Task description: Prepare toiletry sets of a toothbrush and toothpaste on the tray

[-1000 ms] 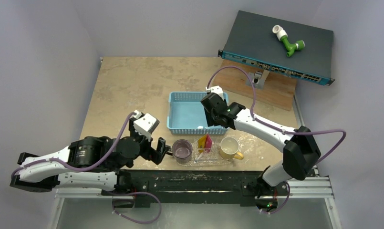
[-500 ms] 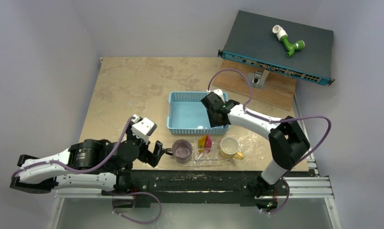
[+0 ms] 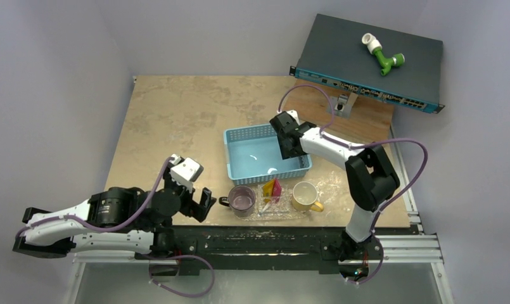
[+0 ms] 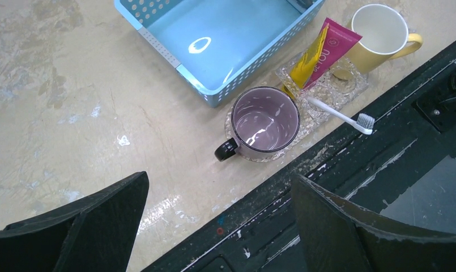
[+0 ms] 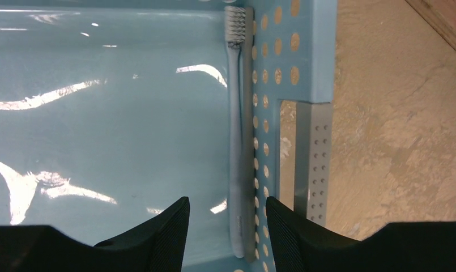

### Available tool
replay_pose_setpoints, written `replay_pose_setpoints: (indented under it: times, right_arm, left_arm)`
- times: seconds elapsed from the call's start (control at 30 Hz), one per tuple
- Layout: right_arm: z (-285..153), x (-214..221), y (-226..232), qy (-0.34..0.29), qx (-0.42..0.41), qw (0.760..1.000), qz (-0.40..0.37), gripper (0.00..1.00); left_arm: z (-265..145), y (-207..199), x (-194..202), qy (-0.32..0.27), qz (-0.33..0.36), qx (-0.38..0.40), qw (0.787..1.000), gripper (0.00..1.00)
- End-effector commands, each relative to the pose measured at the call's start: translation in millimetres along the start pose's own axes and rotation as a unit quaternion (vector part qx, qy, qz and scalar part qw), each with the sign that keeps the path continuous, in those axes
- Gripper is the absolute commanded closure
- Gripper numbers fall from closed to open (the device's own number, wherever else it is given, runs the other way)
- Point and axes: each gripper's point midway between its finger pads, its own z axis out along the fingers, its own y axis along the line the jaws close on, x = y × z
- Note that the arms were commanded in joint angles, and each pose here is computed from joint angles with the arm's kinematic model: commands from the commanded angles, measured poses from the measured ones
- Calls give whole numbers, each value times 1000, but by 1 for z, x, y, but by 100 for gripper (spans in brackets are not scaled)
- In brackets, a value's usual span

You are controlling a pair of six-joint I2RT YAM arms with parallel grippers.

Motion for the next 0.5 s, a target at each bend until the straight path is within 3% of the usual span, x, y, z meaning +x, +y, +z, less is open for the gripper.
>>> replay_pose_setpoints:
  times: [0.0,0.47]
  right_arm:
    - [5,-18,3,-13,1,1000,-3,46]
    - [39,-2,9,6,26,1000,1,45]
  left_arm:
    - [-1,4,-3,-11,-13,-7,1000,5]
    - [-2,6,1,-10,-20,-5,1000,4]
